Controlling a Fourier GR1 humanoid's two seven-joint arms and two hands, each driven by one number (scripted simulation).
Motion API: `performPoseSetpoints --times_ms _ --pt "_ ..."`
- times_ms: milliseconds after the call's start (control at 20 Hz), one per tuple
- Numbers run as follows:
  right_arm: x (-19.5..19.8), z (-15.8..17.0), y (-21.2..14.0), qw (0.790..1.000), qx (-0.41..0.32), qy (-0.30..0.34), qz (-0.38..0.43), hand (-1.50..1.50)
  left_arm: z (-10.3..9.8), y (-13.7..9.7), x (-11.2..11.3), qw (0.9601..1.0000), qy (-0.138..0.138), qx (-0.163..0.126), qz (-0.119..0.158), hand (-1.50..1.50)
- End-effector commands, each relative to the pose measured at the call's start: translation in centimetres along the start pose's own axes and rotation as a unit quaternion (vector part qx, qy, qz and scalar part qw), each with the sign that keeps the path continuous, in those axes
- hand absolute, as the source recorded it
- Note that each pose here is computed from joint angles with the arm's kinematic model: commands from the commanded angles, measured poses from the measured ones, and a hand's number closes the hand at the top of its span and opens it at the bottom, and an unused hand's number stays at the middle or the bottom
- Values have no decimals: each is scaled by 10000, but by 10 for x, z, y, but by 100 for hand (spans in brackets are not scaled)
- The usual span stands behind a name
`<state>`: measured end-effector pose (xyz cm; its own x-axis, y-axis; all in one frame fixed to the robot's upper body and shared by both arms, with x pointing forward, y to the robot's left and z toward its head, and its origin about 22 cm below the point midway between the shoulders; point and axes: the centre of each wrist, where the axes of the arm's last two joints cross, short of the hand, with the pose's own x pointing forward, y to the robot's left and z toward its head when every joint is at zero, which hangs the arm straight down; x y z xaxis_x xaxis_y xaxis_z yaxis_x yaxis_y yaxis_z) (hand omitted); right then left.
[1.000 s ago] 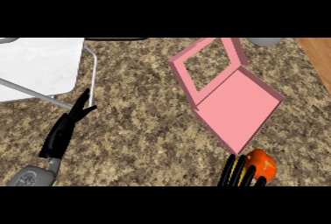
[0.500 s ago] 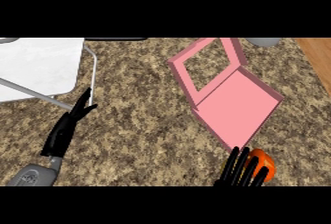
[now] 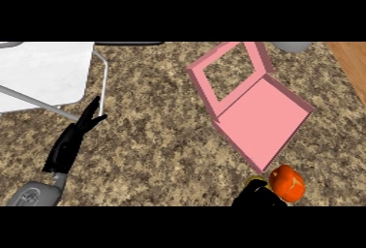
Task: Pick the lemon from the cutting board and place it in the cardboard box
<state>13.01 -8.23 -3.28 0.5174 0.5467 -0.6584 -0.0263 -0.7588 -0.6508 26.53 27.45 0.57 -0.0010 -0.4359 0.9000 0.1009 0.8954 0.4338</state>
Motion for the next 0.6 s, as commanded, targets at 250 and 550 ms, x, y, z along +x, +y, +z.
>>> performPoseSetpoints --times_ms 250,550 --pt "19 -22 -8 9892 -1200 790 286 150 4 8 -11 9995 297 74 -99 0" --pt "13 -28 -30 9907 -1087 770 -262 150 -6 5 -11 9996 218 139 -127 0"
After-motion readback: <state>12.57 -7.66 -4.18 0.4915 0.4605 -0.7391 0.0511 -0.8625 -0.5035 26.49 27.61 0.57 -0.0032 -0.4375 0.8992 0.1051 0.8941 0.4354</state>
